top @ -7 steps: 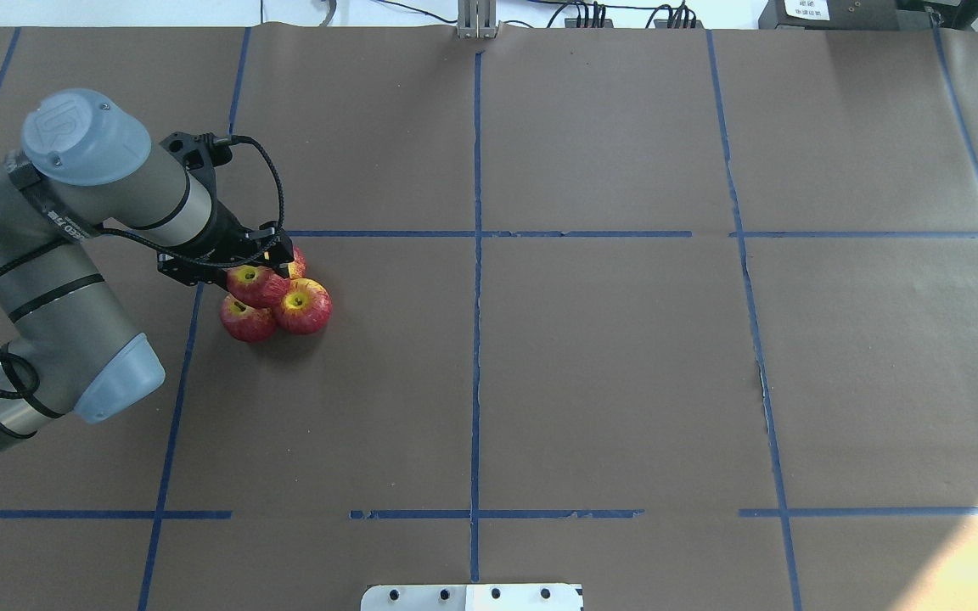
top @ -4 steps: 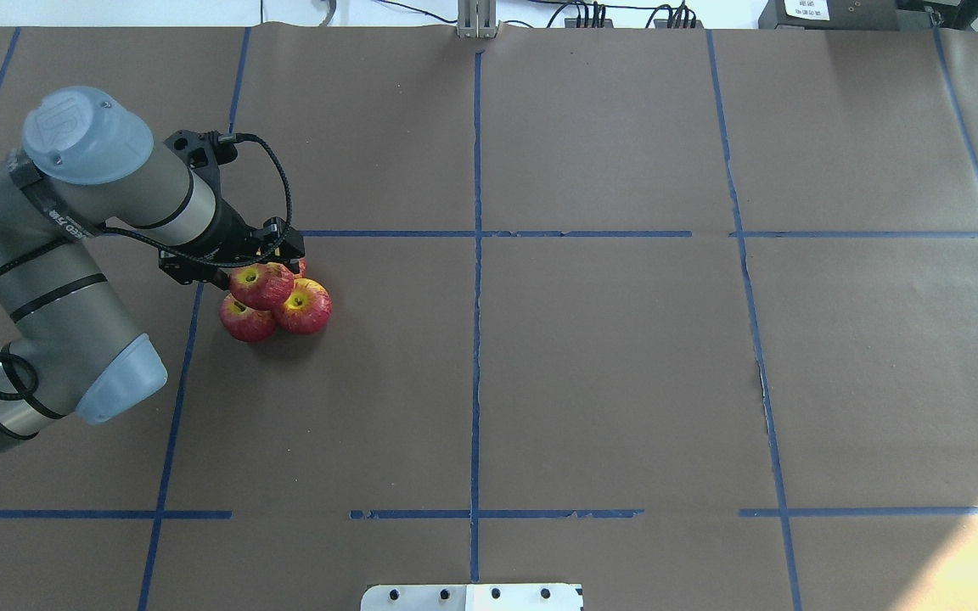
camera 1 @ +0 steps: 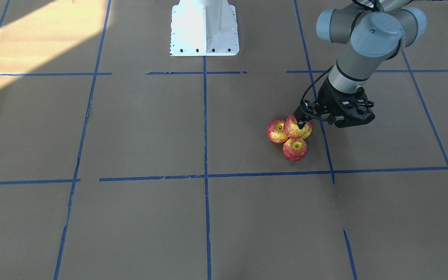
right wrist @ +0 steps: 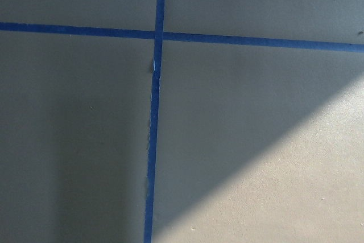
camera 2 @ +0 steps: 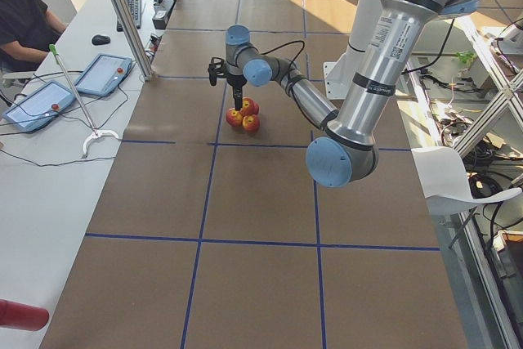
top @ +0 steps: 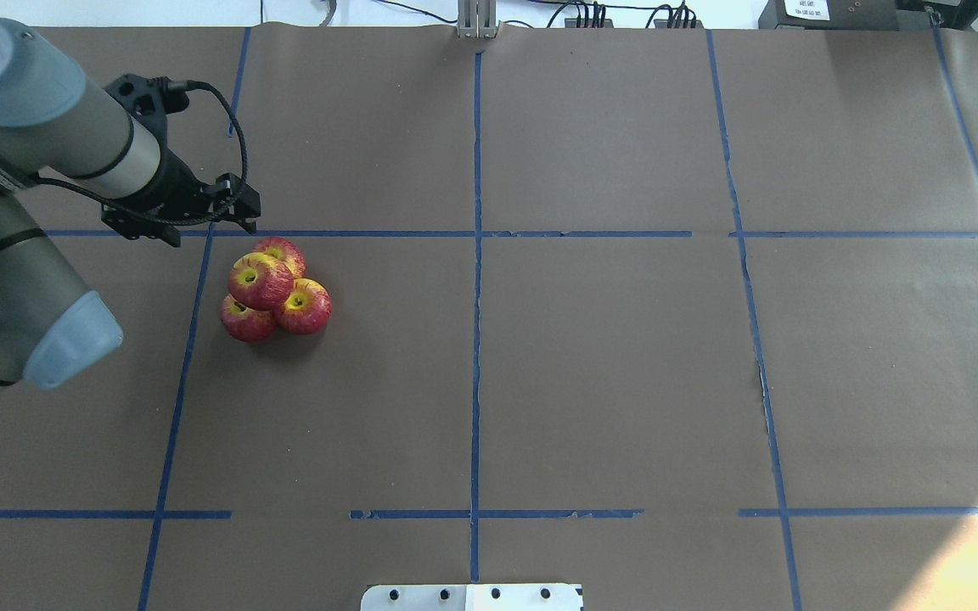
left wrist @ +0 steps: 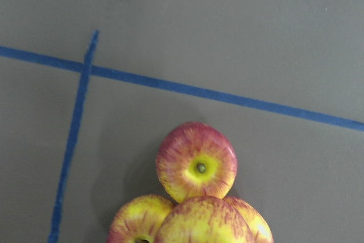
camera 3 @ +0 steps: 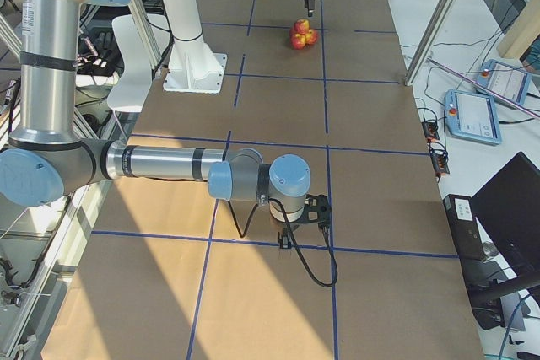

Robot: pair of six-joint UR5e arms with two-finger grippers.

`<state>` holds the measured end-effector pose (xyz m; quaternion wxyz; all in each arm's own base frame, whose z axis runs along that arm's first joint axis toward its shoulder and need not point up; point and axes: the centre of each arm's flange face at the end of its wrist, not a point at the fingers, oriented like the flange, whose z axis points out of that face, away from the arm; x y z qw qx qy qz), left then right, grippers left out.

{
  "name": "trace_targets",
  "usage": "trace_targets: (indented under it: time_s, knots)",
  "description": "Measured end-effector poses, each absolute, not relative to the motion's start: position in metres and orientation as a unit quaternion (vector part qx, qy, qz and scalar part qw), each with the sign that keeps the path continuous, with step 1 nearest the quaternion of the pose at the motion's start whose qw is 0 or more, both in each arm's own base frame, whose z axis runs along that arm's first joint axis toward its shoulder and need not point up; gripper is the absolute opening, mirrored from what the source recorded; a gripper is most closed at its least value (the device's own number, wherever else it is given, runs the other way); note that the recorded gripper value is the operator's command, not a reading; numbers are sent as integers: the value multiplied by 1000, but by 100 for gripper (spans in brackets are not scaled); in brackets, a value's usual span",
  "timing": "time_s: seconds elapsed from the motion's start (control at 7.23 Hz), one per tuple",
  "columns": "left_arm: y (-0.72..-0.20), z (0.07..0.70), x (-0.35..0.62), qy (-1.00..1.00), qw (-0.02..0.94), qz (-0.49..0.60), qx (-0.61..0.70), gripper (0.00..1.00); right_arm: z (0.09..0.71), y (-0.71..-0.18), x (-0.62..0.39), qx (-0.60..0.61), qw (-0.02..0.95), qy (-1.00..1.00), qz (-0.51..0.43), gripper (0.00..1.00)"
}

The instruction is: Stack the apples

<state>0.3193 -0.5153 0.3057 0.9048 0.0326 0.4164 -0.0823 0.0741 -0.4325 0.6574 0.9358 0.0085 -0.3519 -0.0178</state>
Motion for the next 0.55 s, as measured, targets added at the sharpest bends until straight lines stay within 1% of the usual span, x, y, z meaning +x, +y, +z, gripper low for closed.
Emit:
trace_targets:
  time_s: [0.28, 0.55]
  knots:
    - [-537, 323, 251, 384, 920, -32, 75, 100, 657, -432, 74, 9, 936, -352, -18, 100]
    - [-552, 376, 163, 359, 928, 30, 97, 100, 657, -432, 74, 8, 936, -352, -18, 100]
